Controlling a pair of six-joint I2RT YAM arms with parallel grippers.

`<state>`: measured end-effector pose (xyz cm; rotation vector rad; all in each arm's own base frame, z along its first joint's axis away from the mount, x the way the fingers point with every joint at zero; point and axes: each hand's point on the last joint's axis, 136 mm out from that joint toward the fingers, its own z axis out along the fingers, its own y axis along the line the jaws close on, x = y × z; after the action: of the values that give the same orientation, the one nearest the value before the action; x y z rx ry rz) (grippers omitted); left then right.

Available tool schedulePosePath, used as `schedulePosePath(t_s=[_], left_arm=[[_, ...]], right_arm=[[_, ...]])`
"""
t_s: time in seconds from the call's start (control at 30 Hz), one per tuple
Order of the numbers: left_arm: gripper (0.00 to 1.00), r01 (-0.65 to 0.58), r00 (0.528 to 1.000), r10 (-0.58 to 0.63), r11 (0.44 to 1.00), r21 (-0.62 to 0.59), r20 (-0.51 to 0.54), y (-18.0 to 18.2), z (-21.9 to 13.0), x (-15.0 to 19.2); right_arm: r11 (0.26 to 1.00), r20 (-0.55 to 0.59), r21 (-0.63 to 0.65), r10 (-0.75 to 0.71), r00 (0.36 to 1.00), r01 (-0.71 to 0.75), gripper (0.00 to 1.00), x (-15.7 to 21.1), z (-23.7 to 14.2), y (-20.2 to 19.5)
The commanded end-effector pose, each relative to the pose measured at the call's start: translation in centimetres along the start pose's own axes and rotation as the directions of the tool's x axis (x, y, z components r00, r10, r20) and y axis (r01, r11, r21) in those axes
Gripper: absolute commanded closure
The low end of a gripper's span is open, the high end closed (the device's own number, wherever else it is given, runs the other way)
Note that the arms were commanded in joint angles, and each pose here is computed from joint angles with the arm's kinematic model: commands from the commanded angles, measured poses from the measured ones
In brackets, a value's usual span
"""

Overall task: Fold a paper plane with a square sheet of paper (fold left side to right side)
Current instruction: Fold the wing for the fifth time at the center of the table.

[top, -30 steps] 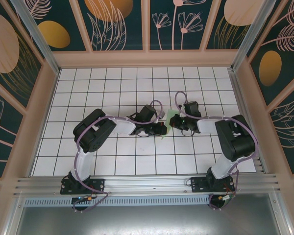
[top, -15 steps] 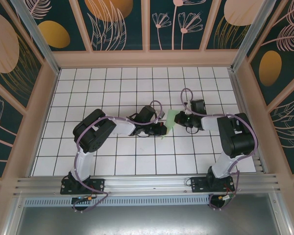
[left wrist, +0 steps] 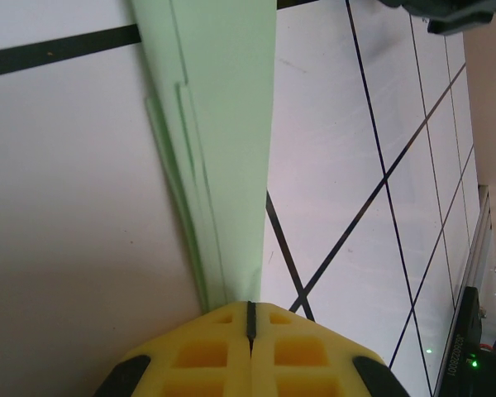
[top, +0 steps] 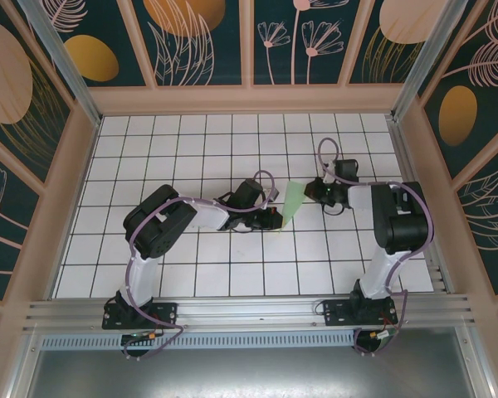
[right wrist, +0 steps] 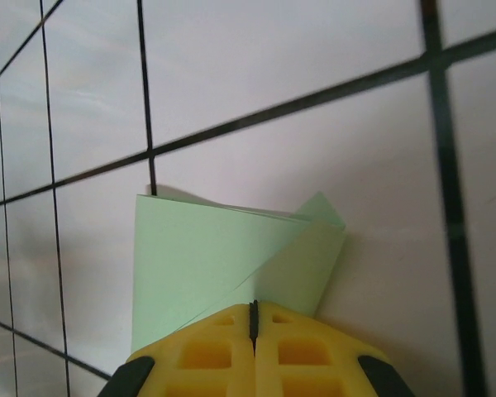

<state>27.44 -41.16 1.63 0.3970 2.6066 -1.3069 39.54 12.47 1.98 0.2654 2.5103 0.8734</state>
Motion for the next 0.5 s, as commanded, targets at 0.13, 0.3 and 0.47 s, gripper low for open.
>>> schedulePosePath(t_s=[0.13, 0.3, 0.47], left_arm=[[0.98, 0.095, 0.987, -0.12, 0.973, -0.212, -0.109, 6.5, 0.7, 5.5], [0.98, 0.073, 0.996, -0.081, 0.983, -0.166, -0.046, 4.4, -1.3, 3.9], [0.97, 0.05, 0.996, -0.038, 0.985, -0.163, 0.081, 2.7, -5.7, 0.5]], right_arm=[[1.0, -0.006, 0.006, 0.016, 1.0, -0.016, 1.0, -1.1, 0.2, -1.3], [1.0, -0.05, 0.019, 0.006, 0.999, -0.005, 1.0, 0.2, 0.4, -1.2], [1.0, -0.093, 0.014, -0.004, 0.996, 0.005, 1.0, 2.1, 0.7, -0.5]])
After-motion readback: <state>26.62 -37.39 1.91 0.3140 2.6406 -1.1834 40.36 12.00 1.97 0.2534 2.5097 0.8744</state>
